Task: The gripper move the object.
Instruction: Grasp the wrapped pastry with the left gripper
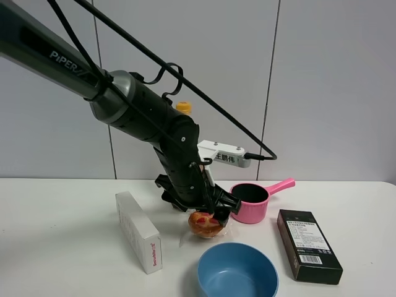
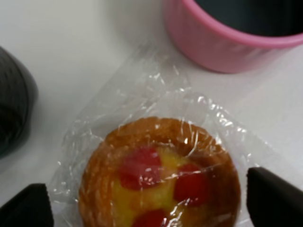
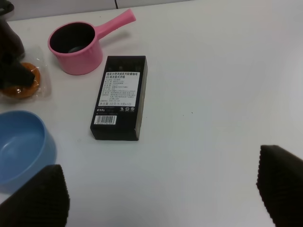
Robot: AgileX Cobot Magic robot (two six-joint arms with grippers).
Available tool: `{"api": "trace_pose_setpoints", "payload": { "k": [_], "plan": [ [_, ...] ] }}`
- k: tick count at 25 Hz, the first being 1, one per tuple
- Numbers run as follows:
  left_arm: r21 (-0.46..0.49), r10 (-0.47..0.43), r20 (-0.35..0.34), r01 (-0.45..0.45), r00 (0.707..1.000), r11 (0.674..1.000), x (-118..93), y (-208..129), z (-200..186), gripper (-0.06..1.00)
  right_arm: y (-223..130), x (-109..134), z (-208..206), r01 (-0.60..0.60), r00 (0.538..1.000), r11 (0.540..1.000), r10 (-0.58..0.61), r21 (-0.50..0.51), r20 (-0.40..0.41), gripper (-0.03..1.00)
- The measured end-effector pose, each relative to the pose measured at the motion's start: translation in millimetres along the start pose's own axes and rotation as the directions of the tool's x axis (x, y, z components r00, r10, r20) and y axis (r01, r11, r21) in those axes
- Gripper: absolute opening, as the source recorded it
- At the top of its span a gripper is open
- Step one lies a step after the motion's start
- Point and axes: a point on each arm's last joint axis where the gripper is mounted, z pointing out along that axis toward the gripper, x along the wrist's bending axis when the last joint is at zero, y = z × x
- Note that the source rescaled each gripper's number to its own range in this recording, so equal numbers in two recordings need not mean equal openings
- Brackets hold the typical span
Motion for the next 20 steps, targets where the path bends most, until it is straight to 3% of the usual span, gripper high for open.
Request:
{"api": "trace_pose_setpoints", "payload": {
  "k": [20],
  "plan": [
    [0.012,0.015,0.003,-0.015,1.000,1.000,0.6,-9.8,19.5,1.00,0.0,0.0,0.0,0.000,1.000,1.000,0.000,0.000,0.000,1.00]
  ]
}}
